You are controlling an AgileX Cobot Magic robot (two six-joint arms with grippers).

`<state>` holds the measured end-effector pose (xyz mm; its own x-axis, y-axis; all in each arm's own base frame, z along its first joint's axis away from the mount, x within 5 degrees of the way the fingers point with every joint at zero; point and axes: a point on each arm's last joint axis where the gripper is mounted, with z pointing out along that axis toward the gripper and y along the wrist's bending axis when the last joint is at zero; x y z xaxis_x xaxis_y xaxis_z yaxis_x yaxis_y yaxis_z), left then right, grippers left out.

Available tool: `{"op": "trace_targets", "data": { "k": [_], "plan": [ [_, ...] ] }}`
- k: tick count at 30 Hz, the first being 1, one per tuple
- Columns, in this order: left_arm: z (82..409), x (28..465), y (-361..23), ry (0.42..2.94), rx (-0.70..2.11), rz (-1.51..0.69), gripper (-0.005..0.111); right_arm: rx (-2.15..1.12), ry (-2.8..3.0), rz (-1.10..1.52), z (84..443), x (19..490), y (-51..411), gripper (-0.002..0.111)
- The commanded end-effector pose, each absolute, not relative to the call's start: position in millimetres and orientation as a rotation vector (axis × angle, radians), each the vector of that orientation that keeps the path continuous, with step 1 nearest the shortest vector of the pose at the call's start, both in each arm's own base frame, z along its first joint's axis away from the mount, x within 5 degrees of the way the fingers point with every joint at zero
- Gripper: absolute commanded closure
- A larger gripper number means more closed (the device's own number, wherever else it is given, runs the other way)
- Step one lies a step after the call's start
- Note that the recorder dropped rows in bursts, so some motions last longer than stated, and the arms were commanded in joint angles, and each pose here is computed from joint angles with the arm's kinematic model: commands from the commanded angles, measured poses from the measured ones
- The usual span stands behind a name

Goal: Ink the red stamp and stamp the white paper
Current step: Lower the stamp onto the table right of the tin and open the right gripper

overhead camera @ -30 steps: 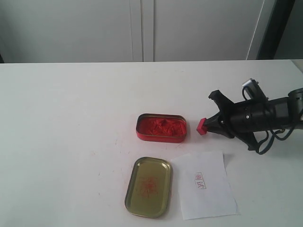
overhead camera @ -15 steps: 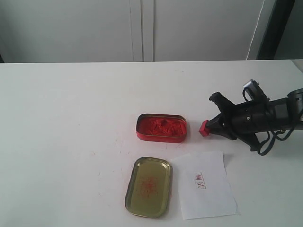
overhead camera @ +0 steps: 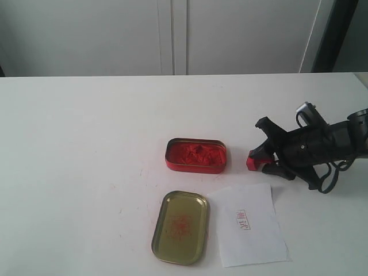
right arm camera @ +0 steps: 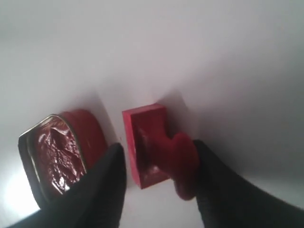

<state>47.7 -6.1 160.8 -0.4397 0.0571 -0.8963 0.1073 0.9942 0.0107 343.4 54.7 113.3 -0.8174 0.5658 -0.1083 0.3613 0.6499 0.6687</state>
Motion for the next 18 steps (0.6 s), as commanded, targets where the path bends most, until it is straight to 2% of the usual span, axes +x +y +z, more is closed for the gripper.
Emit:
{"op": "trace_targets", "data": {
  "k": [1, 18],
  "plan": [
    [156.6, 46.9, -6.1, 2.048, 0.116, -0.058, 0.107, 0.782, 2.576, 0.889, 112.1, 342.7, 48.2, 0.062],
    [156.6, 46.9, -6.1, 2.048, 0.116, -0.058, 0.107, 0.809, 2.508, 0.73, 148.9, 339.1, 37.0, 0.062]
  ]
}}
